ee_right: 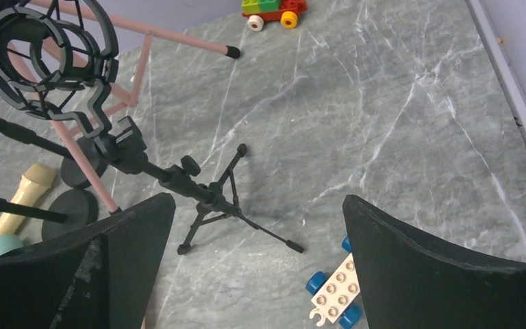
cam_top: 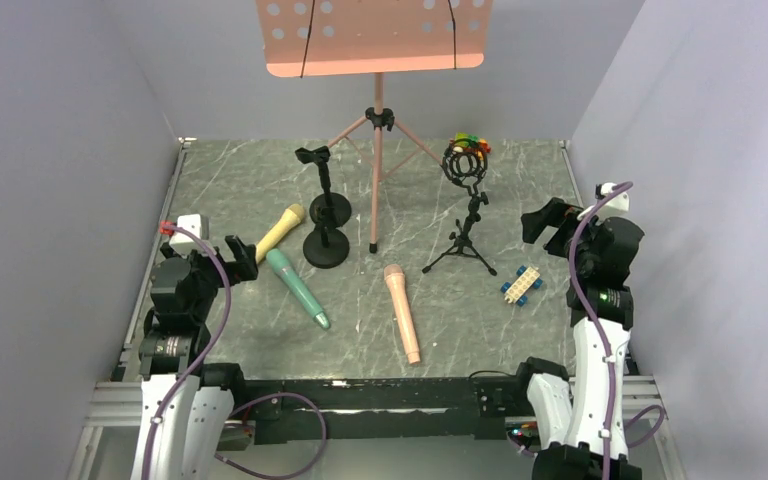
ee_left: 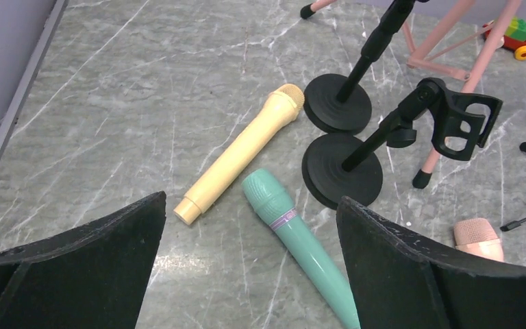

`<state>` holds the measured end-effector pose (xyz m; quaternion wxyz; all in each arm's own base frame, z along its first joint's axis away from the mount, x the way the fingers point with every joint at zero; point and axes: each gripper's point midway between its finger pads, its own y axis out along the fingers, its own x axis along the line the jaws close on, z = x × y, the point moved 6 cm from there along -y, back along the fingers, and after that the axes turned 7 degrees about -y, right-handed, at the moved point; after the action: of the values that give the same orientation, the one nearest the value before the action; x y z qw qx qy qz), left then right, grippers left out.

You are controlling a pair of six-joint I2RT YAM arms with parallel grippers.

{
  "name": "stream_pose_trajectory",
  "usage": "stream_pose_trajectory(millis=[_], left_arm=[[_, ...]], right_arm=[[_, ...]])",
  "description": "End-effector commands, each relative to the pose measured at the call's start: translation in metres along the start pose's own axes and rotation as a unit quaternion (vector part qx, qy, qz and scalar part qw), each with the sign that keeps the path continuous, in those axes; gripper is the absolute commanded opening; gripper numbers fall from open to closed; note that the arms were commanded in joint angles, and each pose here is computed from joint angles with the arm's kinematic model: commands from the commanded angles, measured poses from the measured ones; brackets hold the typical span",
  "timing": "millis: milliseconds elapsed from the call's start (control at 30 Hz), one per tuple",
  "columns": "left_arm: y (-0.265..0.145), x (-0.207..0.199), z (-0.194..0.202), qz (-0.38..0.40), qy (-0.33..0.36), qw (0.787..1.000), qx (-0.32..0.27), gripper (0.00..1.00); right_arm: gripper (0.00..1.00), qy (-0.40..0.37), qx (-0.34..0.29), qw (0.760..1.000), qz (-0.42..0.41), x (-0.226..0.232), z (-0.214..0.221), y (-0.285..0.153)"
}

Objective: Attach the microphones to the stand

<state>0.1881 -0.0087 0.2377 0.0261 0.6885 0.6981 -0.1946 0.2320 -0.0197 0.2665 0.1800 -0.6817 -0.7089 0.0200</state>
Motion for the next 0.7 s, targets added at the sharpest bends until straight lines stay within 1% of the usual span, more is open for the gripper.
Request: stream_pose_trajectory(millis=[0,133,233,300,400,500,600,667], left_arm=[[-0.002,-0.011,-0.015,0.032,-0.015,0.999,-0.034,0.99],[0.0,-0.014,-0.013,0.044,-0.023,0.999,-0.02,0.99],[-0.001,-0.015,-0.011,0.042,-0.025,0.999,-0.014,0.99],[-0.001,-0.015,-0.011,0.041,-0.023,0.999,-0.015,0.99],[0.0,-0.016,-0.01,0.043,-0.024,0.999,-0.015,0.99],[0.001,-0.017,-0.01,0.047,-0.025,0.999,-0.011,0.99],[0.002,-0.018,-0.009,0.053,-0.03,0.998,-0.005,0.99],[0.003,-0.02,-0.008,0.056,-0.036,0.998,-0.002,0.99]], right_arm=[[1.0,-0.001,-0.041,0.999,-0.016,0.007,-0.02,-0.008],[1.0,-0.018,-0.035,0.998,-0.045,0.012,-0.015,-0.008],[1.0,-0.052,-0.029,0.993,-0.101,0.021,-0.009,-0.01],[1.0,-0.087,-0.02,0.98,-0.176,0.034,-0.003,-0.012],[1.0,-0.161,-0.002,0.943,-0.291,0.051,0.009,-0.018],[1.0,-0.196,0.043,0.922,-0.331,0.059,0.023,-0.019],[1.0,-0.22,0.102,0.906,-0.346,0.068,0.037,-0.014],[1.0,-0.237,0.135,0.888,-0.37,0.079,0.048,-0.012]])
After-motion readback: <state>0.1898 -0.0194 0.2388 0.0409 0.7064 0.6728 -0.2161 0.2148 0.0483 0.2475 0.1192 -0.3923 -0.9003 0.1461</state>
